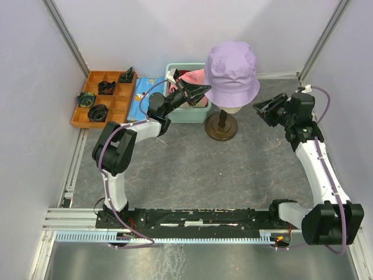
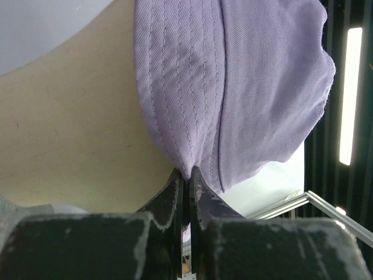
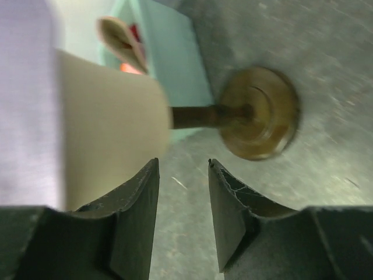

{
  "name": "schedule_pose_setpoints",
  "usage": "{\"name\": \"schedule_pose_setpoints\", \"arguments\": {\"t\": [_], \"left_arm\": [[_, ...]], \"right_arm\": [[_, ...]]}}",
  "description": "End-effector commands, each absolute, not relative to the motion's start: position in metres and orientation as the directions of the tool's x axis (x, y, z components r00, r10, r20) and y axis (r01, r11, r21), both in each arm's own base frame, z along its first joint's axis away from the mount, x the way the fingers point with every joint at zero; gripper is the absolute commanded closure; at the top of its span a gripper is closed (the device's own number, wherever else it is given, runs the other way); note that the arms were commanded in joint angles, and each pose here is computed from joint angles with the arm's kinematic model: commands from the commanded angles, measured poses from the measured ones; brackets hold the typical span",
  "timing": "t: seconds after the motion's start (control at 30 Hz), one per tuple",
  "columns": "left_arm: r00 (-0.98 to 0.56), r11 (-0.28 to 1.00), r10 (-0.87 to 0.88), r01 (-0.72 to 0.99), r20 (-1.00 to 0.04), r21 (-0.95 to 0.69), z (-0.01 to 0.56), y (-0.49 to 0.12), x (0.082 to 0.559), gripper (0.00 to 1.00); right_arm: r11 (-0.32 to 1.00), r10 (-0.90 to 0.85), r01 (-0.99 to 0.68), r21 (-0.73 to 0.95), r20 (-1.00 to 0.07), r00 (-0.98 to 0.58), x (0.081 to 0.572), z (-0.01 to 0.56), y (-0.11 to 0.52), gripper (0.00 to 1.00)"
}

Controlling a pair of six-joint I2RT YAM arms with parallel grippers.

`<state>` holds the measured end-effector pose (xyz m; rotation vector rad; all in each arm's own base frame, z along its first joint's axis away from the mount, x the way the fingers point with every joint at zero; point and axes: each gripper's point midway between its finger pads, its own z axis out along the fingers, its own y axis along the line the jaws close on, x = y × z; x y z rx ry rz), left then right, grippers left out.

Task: Stack the hats
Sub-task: Adjust the hat on the hat stand.

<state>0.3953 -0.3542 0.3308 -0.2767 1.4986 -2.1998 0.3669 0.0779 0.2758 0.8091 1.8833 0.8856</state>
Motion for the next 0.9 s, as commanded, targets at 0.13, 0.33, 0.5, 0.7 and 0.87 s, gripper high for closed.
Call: {"name": "schedule_pose_setpoints", "arguments": {"t": [0.13,0.33,0.5,0.7,0.87], "left_arm": [[-0.925,-0.243,-0.373,0.166,-0.066,-0.956,0.317,-0.359,0.405,0.86],[-0.924,-0.265,-0.371,0.205,-0.096,-0.942,0.336,-0.354,0.408,0.76],[-0.925,-0.288,-0.367,0.216,-0.101,-0.933,0.348,-0.349,0.406,0.71],[-0.931,-0.294,-0.352,0.208,-0.097,-0.933,0.352,-0.349,0.407,0.70],[-0.934,-0.281,-0.340,0.216,-0.113,-0.935,0.362,-0.355,0.415,0.69]], "right_arm": [[0.530,0.805,0.271,0.804,-0.375,-0.460,0.356,0.218,0.058,0.52],[0.411,0.855,0.170,0.896,-0.314,-0.414,0.375,0.231,0.041,0.55],[0.256,0.906,0.012,0.967,-0.235,-0.352,0.401,0.271,0.021,0.55],[-0.068,0.903,-0.227,0.971,-0.037,-0.428,0.432,0.318,0.021,0.56],[-0.186,0.856,-0.231,0.955,0.042,-0.516,0.445,0.322,0.036,0.49]]}}
